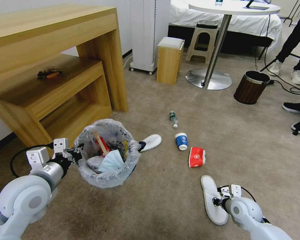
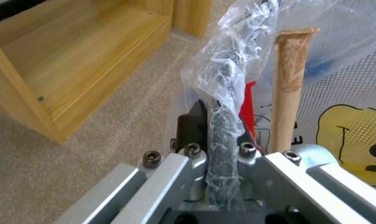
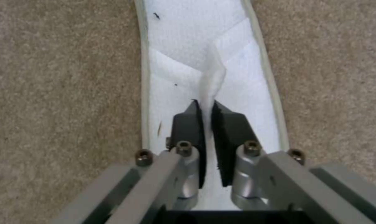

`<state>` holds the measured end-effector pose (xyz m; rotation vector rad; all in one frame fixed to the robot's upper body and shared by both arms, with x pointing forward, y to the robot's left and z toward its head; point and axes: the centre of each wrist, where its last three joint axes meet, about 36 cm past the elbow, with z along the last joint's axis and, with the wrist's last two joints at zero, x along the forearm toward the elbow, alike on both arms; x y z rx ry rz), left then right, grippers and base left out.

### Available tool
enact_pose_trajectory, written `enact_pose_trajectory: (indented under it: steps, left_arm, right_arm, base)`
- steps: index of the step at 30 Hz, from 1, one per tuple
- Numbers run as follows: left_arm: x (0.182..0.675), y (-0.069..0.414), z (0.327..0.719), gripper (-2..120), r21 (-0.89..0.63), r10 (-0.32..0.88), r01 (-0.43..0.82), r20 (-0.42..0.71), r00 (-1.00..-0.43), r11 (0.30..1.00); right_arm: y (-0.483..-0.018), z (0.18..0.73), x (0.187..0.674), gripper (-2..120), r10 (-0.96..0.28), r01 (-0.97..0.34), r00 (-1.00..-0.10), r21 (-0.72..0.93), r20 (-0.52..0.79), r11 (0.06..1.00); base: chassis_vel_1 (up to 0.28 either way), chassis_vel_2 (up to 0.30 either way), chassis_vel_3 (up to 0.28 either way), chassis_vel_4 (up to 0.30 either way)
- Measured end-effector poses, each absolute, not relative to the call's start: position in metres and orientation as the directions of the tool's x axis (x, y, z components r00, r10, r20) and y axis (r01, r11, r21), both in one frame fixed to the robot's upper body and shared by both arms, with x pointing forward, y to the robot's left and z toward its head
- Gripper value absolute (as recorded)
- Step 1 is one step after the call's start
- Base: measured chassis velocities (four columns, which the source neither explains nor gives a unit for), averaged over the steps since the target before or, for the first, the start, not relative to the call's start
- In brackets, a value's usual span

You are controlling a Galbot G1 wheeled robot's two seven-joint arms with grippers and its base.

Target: Pick up the trash bin and place the garbage on the floor into it.

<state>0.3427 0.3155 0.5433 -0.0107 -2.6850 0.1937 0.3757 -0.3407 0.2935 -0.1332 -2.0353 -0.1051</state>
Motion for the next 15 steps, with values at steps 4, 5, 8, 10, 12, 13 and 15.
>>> enact_pose_trajectory:
  steps: [4, 5, 8, 10, 12, 13, 15]
  left_arm:
    - [0.3429, 0.3151, 0.5434, 0, -0.138, 0.041, -0.021, 0.433, -0.901, 0.99]
    - [0.3429, 0.3149, 0.5433, 0, -0.138, 0.041, -0.021, 0.433, -0.9, 0.99]
    - [0.3433, 0.3151, 0.5431, 0, -0.137, 0.041, -0.022, 0.433, -0.9, 0.99]
    - [0.3437, 0.3156, 0.543, 0, -0.136, 0.039, -0.022, 0.434, -0.9, 0.991]
    - [0.3439, 0.3157, 0.543, 0, -0.135, 0.039, -0.022, 0.434, -0.9, 0.991]
    - [0.344, 0.3158, 0.543, 0, -0.135, 0.039, -0.022, 0.434, -0.9, 0.991]
    - [0.3443, 0.3158, 0.5427, 0, -0.136, 0.039, -0.022, 0.434, -0.9, 0.99]
  right_arm:
    - [-0.3421, 0.2918, 0.3755, 4, 0.058, 0.141, -0.452, 0.007, 0.89, 0.99]
    - [-0.3426, 0.2912, 0.3756, 4, 0.061, 0.142, -0.452, 0.005, 0.89, 0.99]
    - [-0.3447, 0.2894, 0.3759, 4, 0.07, 0.145, -0.452, -0.004, 0.889, 0.989]
    - [-0.3457, 0.2886, 0.3764, 4, 0.073, 0.144, -0.452, -0.008, 0.889, 0.989]
    - [-0.3461, 0.2882, 0.3768, 4, 0.075, 0.144, -0.453, -0.011, 0.888, 0.99]
    - [-0.3462, 0.2881, 0.377, 3, 0.076, 0.143, -0.453, -0.012, 0.888, 0.99]
    - [-0.3464, 0.2873, 0.3774, 2, 0.079, 0.142, -0.456, -0.016, 0.886, 0.99]
  base:
    - [0.0, 0.0, 0.0, 0.0]
    - [0.0, 0.0, 0.0, 0.0]
    - [0.0, 0.0, 0.0, 0.0]
    - [0.0, 0.0, 0.0, 0.0]
    - [0.0, 0.0, 0.0, 0.0]
    - [0.0, 0.0, 0.0, 0.0]
    - [0.0, 0.0, 0.0, 0.0]
